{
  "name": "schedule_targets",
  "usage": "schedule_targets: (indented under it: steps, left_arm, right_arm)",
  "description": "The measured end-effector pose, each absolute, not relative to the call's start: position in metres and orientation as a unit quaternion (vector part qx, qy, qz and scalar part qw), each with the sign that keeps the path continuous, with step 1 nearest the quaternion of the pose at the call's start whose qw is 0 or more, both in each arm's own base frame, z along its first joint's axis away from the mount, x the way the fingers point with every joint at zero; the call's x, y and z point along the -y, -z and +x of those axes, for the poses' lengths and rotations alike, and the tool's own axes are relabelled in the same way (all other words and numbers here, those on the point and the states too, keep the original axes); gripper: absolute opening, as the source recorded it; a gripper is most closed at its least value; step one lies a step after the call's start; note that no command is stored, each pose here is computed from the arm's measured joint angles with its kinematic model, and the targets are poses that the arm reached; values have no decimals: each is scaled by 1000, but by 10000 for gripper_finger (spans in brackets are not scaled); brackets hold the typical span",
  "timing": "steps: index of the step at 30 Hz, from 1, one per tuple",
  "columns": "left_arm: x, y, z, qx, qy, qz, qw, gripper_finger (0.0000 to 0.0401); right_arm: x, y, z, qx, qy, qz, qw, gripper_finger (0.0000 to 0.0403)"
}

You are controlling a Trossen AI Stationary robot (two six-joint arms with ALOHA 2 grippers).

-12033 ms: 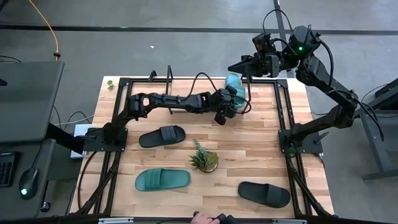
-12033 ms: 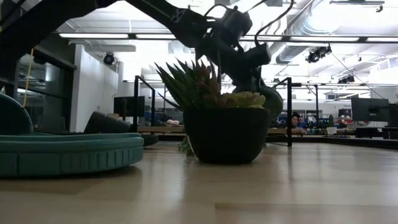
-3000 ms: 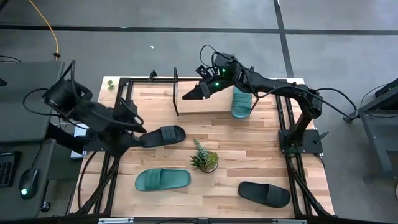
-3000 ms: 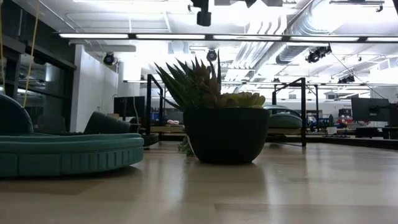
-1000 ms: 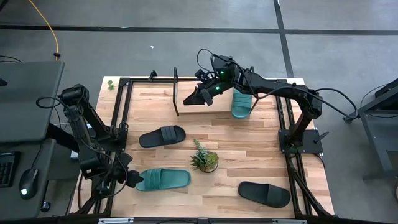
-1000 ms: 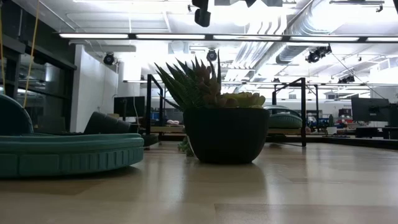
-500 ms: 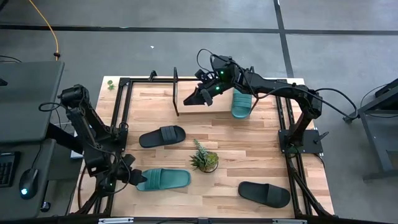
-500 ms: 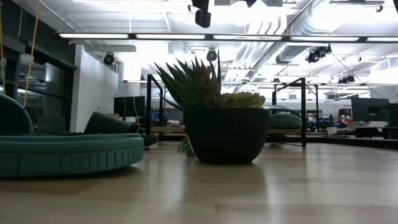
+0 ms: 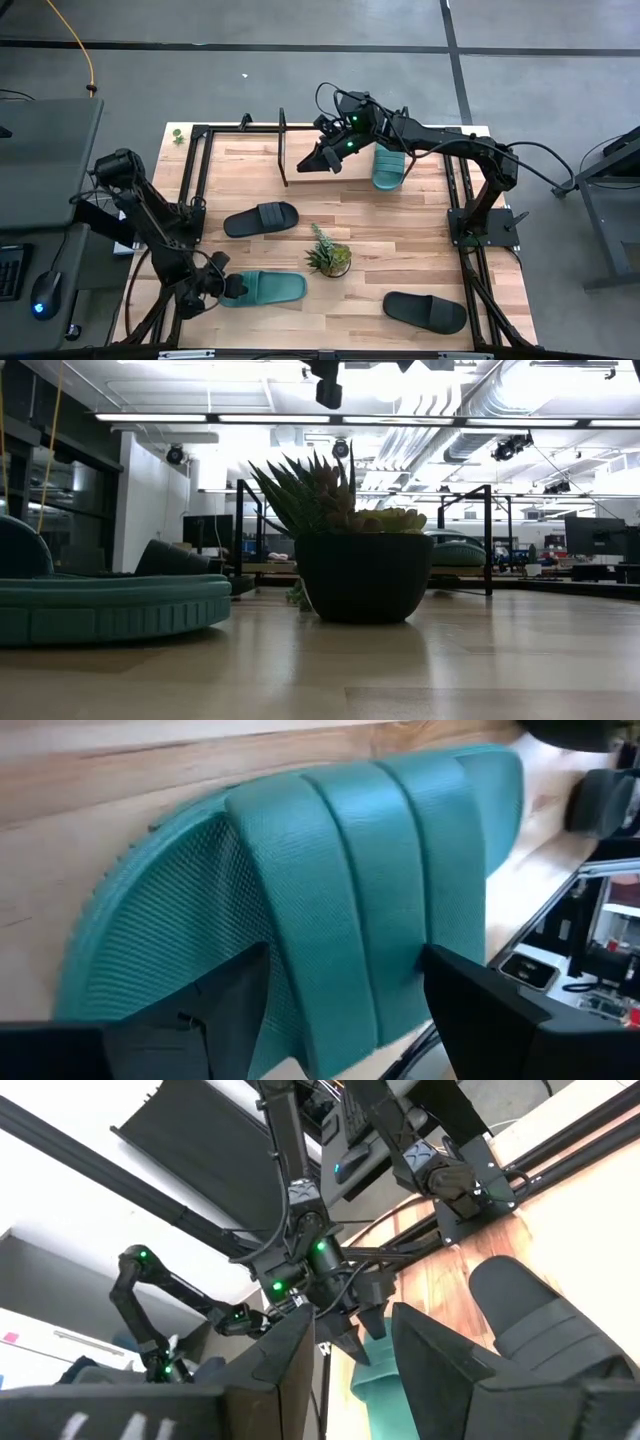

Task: Pick and place slides into the shelf
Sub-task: Put the blue slipper on the shelf

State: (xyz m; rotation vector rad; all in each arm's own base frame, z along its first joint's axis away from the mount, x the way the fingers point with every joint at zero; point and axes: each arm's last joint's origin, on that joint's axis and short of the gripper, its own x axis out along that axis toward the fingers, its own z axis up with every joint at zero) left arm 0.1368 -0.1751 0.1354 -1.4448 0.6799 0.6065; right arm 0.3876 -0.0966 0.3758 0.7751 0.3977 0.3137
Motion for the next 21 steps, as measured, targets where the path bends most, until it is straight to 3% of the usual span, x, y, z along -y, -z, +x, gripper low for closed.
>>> schedule_targets:
  steps: [12,21]
  left_arm:
    - [181,-130,142,-258,-255,-648,670,240]
    - [180,-129,142,-255,-258,-644,674,154]
  right_arm:
    - [97,-374,387,-199,-149,362,898,128]
    - [97,-373,387,-200,-149,362,898,128]
